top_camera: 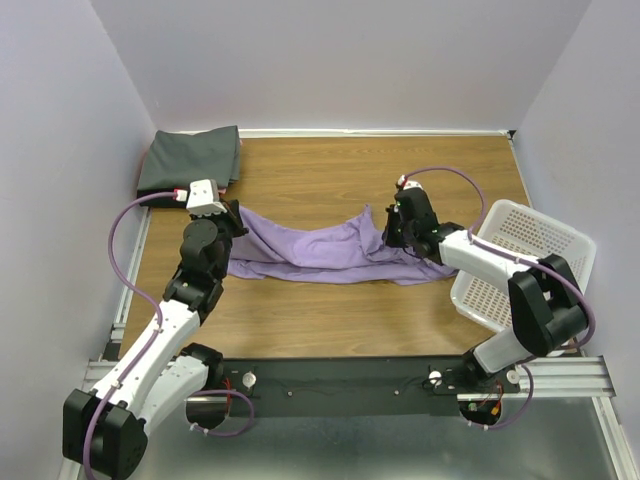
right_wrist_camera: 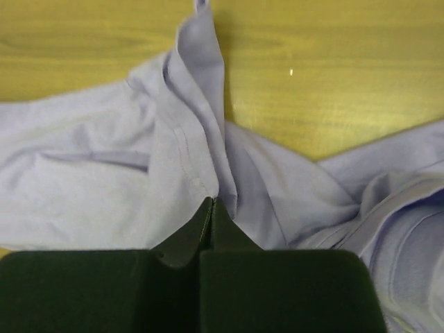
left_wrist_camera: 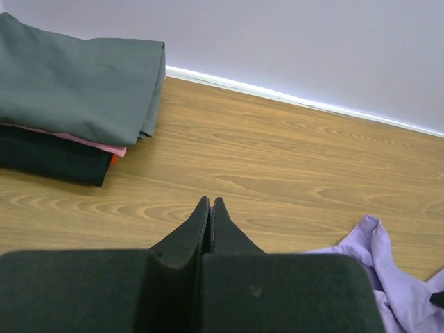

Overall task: Fold and stack the t-shirts
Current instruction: Flatten the tshirt out

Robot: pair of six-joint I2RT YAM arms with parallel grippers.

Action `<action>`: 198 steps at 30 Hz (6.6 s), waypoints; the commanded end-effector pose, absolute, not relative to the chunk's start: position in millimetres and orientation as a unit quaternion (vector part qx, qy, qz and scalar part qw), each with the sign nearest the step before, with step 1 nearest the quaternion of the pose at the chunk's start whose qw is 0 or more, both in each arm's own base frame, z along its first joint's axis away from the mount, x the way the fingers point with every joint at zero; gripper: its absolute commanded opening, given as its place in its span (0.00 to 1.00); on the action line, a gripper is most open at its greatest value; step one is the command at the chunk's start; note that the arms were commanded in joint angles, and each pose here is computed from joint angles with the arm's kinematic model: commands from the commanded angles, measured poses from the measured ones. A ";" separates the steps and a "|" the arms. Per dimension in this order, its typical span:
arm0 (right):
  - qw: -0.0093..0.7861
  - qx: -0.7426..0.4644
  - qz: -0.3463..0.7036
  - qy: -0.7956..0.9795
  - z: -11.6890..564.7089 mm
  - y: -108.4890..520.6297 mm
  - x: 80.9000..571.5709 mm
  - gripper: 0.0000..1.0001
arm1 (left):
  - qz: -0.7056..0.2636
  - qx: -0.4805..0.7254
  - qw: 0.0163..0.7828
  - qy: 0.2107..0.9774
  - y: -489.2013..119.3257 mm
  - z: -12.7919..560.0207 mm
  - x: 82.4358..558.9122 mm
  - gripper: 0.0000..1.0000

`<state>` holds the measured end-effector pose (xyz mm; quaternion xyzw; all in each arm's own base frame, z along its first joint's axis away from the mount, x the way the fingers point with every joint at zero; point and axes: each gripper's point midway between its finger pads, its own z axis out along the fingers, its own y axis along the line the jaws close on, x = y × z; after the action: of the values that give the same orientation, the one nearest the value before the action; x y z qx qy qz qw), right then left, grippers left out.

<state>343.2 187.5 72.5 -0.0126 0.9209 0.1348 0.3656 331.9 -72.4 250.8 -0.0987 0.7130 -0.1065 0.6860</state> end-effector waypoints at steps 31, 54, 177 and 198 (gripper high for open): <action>0.374 0.042 0.084 0.923 57.4 144.2 376.4 0.63 | -0.089 -0.114 0.687 0.713 -62.8 247.2 329.9 0.00; 0.368 0.033 0.145 0.918 70.2 153.5 346.9 0.62 | -0.097 -0.107 0.684 0.715 -68.1 244.3 333.8 0.00; 0.857 0.016 0.123 0.501 640.6 49.3 241.3 0.01 | -0.063 -0.116 0.909 0.396 14.4 577.8 184.3 0.00; 0.911 0.013 0.143 0.386 711.3 18.3 126.6 0.01 | -0.086 -0.072 0.950 0.291 19.1 629.2 70.4 0.00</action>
<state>116.9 20.5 709.5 0.0080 0.3815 0.1609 0.9102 55.5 20.7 636.3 -0.0774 0.2769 -0.1036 0.9522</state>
